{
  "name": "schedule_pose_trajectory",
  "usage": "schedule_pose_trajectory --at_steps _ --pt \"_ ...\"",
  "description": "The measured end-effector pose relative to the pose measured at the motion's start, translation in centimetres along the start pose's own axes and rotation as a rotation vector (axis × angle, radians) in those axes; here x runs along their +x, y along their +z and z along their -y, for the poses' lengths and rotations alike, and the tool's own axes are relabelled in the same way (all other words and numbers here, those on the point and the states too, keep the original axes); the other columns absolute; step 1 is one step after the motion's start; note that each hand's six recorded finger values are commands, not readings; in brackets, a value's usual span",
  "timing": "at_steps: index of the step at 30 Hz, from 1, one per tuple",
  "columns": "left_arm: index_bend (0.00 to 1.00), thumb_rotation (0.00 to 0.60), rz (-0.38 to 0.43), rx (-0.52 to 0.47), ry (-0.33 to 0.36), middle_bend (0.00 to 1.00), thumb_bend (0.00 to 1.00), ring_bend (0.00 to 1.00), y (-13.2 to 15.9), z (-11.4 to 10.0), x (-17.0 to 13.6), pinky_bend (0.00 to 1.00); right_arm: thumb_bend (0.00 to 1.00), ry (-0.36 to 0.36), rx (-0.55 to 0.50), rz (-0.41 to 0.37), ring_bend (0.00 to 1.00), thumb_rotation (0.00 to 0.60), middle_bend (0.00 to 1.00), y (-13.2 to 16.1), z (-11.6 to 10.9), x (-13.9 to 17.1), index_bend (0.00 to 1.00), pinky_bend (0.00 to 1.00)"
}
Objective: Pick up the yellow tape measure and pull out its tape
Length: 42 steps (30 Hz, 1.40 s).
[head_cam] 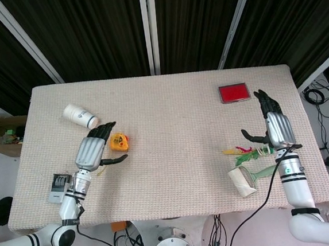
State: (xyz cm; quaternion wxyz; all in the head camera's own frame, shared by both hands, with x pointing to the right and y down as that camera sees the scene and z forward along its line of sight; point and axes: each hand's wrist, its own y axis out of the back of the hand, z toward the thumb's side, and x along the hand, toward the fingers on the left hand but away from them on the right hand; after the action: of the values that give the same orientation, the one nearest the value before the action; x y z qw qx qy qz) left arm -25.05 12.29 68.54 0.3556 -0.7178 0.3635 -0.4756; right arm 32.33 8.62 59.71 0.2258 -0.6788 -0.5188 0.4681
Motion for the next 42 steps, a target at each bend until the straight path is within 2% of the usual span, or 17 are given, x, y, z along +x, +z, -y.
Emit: schedule_pose_trajectory --at_steps 3,6,10,13,16,19,24,33,42 --pt "0.06 0.159 0.002 0.042 -0.005 0.1 0.0 0.12 0.4 0.7 0.4 0.21 0.18 0.003 0.001 0.003 0.0 0.6 0.0 -0.1 0.2 0.0 0.0 0.0" --pt "0.06 0.179 -0.015 0.051 -0.007 0.1 0.0 0.12 0.2 1.3 1.1 0.21 0.18 0.007 0.002 0.007 0.0 0.6 0.0 -0.4 0.3 0.0 0.0 0.0" --pt "0.06 0.29 -0.017 0.101 -0.03 0.1 0.0 0.12 -0.6 2.0 1.8 0.21 0.18 0.006 -0.002 0.009 0.0 0.6 0.0 -0.6 0.3 0.1 0.0 0.0" --pt "0.06 0.342 -0.015 0.155 -0.049 0.1 0.0 0.12 -1.3 2.5 2.3 0.21 0.18 0.007 -0.003 0.011 0.0 0.6 0.0 -0.8 0.3 0.2 0.0 0.0" --pt "0.06 0.435 -0.009 0.211 -0.072 0.1 0.02 0.12 -1.9 3.1 2.8 0.21 0.18 0.005 -0.002 0.011 0.0 0.6 0.0 -0.9 0.2 0.3 0.0 0.0" --pt "0.06 0.486 0.001 0.257 -0.098 0.1 0.05 0.12 -2.5 3.6 3.2 0.21 0.18 0.006 -0.001 0.012 0.0 0.6 0.0 -0.9 0.2 0.4 0.0 0.0" --pt "0.06 0.596 0.009 0.257 -0.121 0.12 0.09 0.12 -2.9 3.7 3.7 0.21 0.18 0.01 0.003 0.014 0.0 0.6 0.0 -0.9 0.4 0.5 0.0 0.0" --pt "0.16 0.6 0.028 0.225 -0.155 0.16 0.2 0.13 -3.6 3.0 4.5 0.23 0.18 0.015 0.014 0.018 0.0 0.6 0.0 -0.8 0.7 0.5 0.0 0.0" --pt "0.18 0.6 0.061 0.185 -0.177 0.18 0.21 0.14 -2.8 3.0 5.1 0.25 0.18 0.022 0.027 0.022 0.0 0.6 0.0 -0.7 1.1 0.5 0.0 0.0"
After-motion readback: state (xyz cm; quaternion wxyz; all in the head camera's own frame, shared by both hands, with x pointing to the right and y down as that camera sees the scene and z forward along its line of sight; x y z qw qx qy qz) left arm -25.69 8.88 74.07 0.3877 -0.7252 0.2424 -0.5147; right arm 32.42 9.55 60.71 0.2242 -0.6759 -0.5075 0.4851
